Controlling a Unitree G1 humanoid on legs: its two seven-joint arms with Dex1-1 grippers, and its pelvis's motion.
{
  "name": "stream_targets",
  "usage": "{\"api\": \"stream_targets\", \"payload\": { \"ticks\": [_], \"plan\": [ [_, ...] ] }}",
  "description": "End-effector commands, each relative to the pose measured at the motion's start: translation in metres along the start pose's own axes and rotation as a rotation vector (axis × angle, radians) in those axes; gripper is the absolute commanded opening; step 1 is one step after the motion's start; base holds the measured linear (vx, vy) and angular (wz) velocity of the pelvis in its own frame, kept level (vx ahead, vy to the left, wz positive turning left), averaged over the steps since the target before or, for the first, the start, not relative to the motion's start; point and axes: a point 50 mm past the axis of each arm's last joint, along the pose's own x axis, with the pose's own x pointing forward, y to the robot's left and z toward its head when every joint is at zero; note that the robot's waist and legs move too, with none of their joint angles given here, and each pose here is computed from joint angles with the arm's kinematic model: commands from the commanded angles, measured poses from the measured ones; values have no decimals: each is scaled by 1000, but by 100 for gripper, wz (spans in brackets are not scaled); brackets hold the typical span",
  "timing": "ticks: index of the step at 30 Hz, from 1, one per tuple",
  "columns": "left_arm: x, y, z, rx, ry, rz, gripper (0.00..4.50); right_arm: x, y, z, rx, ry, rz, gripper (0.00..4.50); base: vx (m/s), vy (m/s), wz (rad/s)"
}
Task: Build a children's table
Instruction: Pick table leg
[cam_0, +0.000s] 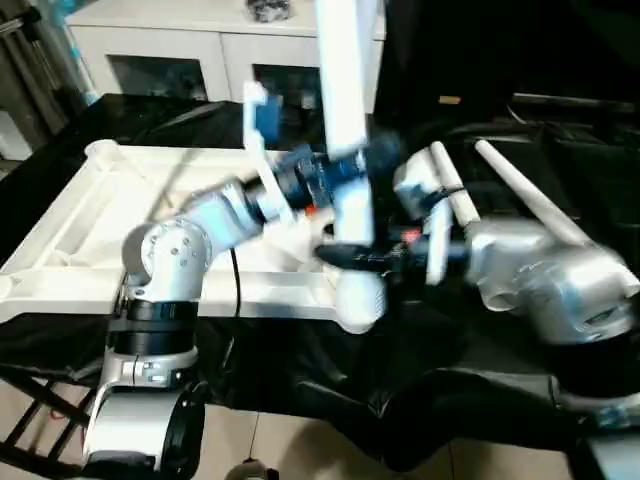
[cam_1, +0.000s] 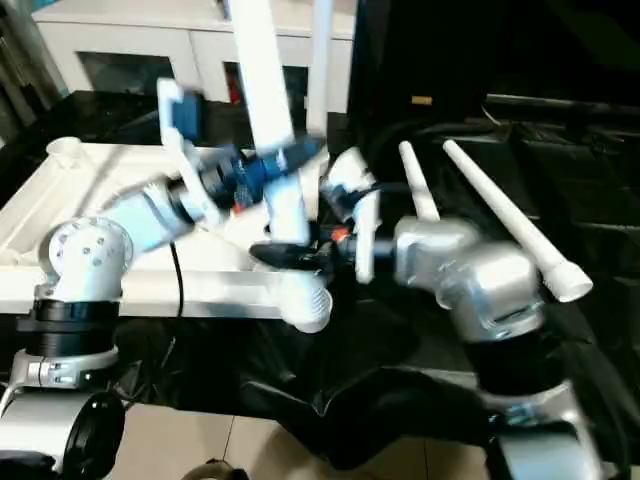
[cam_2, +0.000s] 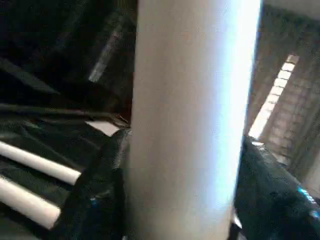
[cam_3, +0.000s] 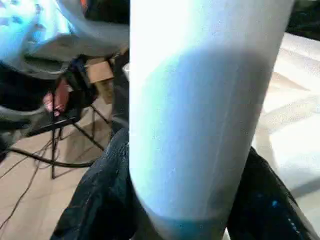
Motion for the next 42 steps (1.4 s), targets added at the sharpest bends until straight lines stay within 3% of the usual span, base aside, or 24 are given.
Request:
{"api": "stream_targets", "payload": {
  "ticks": [1, 5, 9, 14, 20, 21, 27, 32, 42],
  "plan": [
    [6, -1, 6, 55, -23, 80, 304, 3, 0, 8, -21, -25, -25, 187, 0, 0, 0],
    [12, -2, 5, 36, -54, 175, 304, 6, 0, 13, -29, -47, -49, 186, 0, 0, 0],
    [18, 5, 1, 55, -73, 350, 268, 10, -1, 18, -37, -72, -75, 186, 0, 0, 0],
    [18, 8, -6, 114, -54, 416, 223, 13, 0, 21, -47, -81, -88, 186, 0, 0, 0],
    [19, 5, -8, 121, -45, 402, 183, 15, -2, 20, -64, -74, -121, 186, 0, 0, 0],
    [19, 5, -8, 124, -48, 406, 180, 14, -2, 21, -48, -81, -118, 242, 0, 0, 0],
    [21, 3, -6, 127, -46, 377, 179, 6, -10, 20, 6, -68, -140, 299, 0, 0, 0],
    [24, -4, -7, 132, -11, 289, 179, -7, -12, 10, 7, 54, -81, 301, 0, 0, 0],
    [26, -9, -7, 102, -9, 230, 179, -8, -13, -1, 31, 137, -51, 301, 0, 0, 0]
  ]
}}
